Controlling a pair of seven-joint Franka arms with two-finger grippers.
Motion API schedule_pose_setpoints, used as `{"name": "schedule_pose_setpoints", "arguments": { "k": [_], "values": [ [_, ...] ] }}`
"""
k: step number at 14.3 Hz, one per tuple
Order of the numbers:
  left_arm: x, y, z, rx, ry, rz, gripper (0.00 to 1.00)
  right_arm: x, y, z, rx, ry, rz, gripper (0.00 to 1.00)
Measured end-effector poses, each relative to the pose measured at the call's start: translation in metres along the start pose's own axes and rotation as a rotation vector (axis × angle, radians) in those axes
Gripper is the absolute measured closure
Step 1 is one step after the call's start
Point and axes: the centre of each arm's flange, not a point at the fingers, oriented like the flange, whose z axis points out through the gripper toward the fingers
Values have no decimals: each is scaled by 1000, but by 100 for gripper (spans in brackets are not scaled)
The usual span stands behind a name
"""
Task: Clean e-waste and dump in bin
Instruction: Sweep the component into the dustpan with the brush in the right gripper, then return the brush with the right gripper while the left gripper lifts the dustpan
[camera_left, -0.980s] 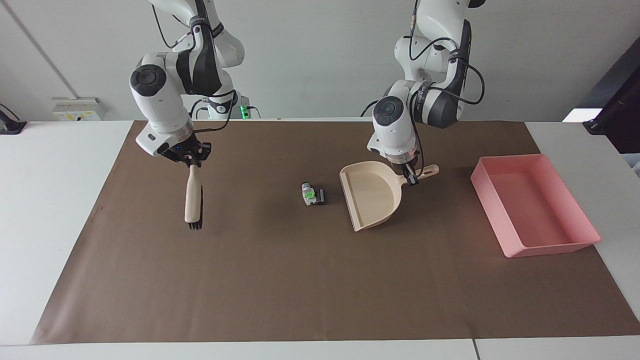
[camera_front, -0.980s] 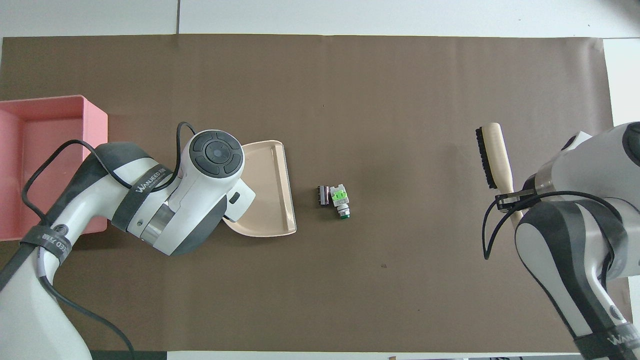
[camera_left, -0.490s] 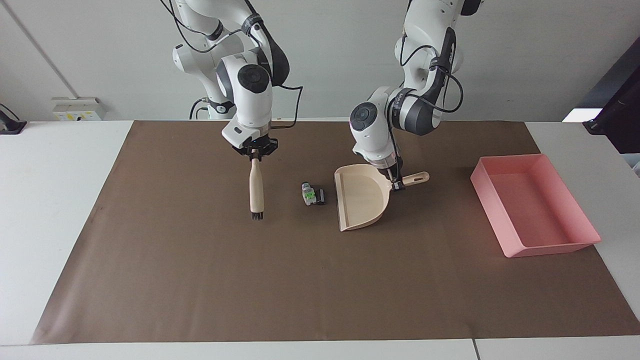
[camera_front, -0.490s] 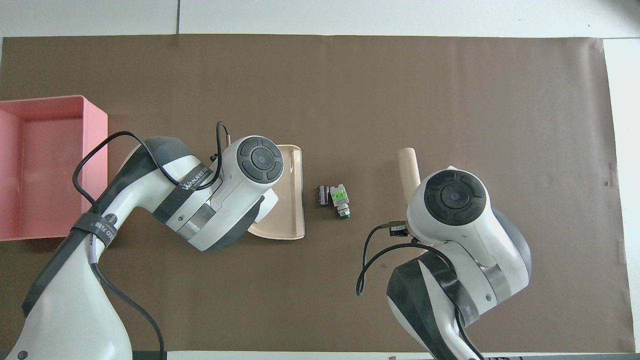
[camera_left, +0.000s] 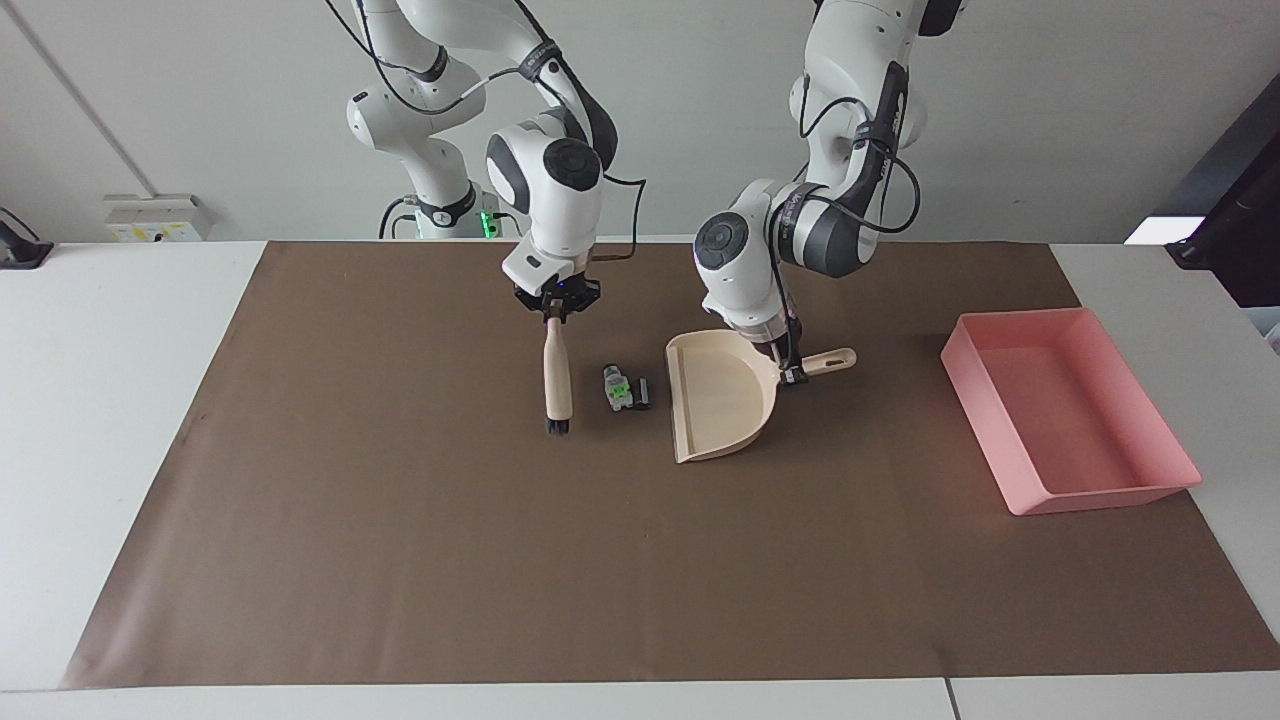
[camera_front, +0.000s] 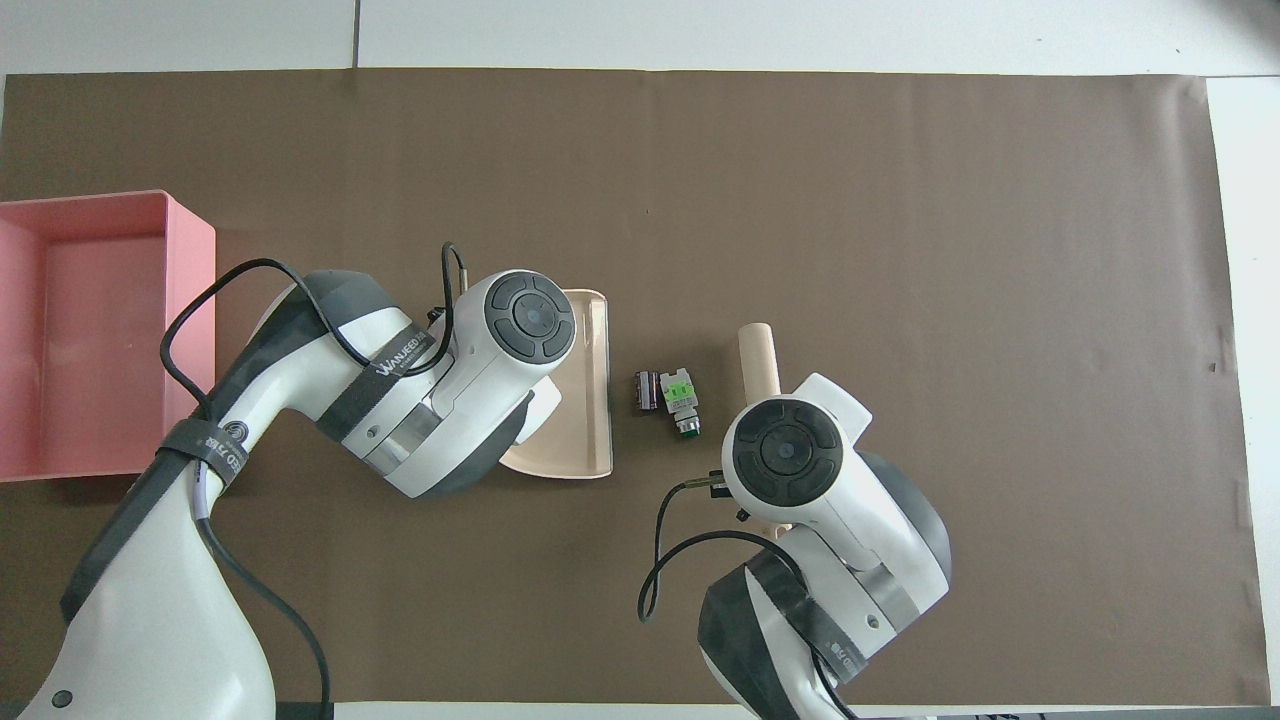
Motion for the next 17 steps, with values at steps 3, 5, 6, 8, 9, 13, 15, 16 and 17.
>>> {"name": "schedule_pose_setpoints", "arguments": {
  "k": [3, 5, 6, 8, 9, 13, 15, 16, 17],
  "values": [
    [5, 3, -1, 0, -4, 9, 66, -8, -41, 15, 35, 30, 9, 74],
    [5, 3, 0, -3, -6, 11, 66, -10, -66, 17, 84, 22, 29, 74],
    [6, 3, 1, -5, -8, 12, 66, -10, -79, 12, 128, 13, 41, 74],
    [7, 4, 4, -10, -12, 15, 66, -10, -105, -1, 243, 10, 72, 74],
    [7, 4, 5, -12, -14, 22, 66, -12, -117, -4, 307, 8, 74, 74],
    [7, 4, 8, -13, -13, 50, 66, -17, -140, -16, 451, -30, 55, 74],
    [10, 5, 13, -3, -1, 60, 66, -15, -137, -31, 457, -51, 50, 74],
    [11, 5, 17, 3, 7, 62, 66, -16, -133, -40, 453, -59, 46, 74],
    [9, 5, 20, 5, 12, 65, 66, -16, -125, -48, 442, -64, 39, 74]
  ]
}}
